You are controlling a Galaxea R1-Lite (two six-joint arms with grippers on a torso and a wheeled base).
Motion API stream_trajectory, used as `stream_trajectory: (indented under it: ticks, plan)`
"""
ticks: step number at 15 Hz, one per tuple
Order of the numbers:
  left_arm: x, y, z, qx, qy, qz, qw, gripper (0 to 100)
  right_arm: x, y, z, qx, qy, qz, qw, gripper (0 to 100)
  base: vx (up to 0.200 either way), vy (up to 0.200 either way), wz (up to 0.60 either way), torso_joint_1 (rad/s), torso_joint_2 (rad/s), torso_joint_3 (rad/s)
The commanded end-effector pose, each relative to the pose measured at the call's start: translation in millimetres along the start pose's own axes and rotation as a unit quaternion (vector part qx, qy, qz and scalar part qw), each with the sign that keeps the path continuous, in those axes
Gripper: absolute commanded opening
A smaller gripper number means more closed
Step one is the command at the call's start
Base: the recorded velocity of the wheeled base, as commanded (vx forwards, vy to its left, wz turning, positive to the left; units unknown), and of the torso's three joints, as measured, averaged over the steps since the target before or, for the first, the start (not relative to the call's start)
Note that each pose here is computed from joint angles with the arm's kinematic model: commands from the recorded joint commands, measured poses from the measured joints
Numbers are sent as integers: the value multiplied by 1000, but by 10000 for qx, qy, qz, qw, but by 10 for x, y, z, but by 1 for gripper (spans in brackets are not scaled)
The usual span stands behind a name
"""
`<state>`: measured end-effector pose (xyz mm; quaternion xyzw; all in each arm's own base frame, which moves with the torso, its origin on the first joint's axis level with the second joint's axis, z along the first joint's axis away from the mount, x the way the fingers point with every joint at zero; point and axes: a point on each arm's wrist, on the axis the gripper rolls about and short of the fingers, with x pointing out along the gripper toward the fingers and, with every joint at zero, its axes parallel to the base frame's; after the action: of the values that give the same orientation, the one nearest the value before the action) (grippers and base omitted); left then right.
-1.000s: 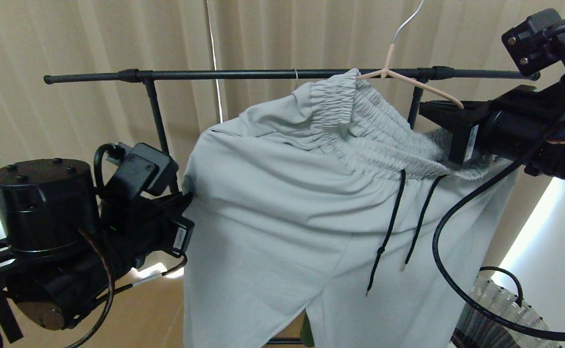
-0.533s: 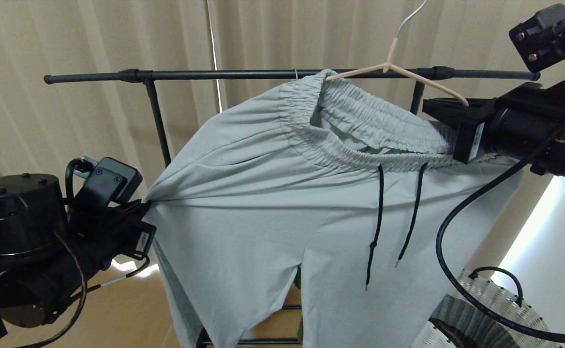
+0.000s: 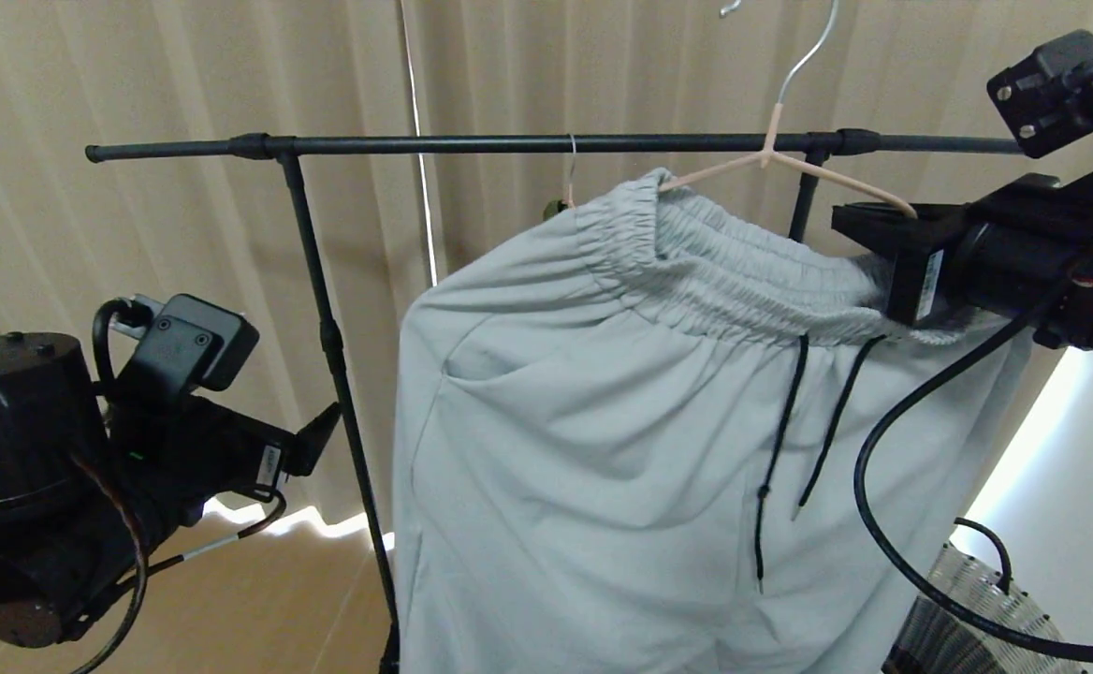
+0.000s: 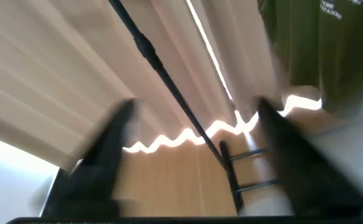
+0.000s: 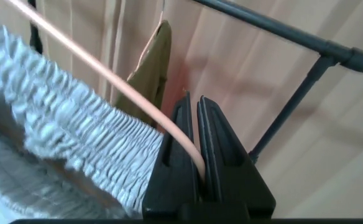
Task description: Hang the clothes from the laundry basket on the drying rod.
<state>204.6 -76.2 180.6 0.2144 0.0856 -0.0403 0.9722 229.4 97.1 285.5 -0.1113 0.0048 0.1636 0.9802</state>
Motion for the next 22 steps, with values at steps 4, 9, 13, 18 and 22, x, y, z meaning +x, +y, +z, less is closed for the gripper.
stream_trajectory:
  ticks: [4,9,13,18,22]
  plan:
    - [-256,111,186,-360,-744,-370,9959,100,-87,-374,-257,27,480,-953,9943,0,0,0,0,0,0,0]
    - [-296,70,-70,-956,-316,-504,9936,100,-366,-788,-465,-26,892,-1959,9765,0,0,0,0,0,0,0]
    - [-536,111,-281,-1231,-227,-446,9911,100,-439,-977,-586,1,1149,-2412,9636,0,0,0,0,0,0,0]
    - [-534,190,-392,-1218,-57,-323,9920,100,-509,-999,-681,32,1668,-2709,9481,0,0,0,0,0,0,0]
    - [-485,335,-468,-1392,-19,-377,9895,100,-561,-1085,-692,41,1954,-3186,9275,0,0,0,0,0,0,0]
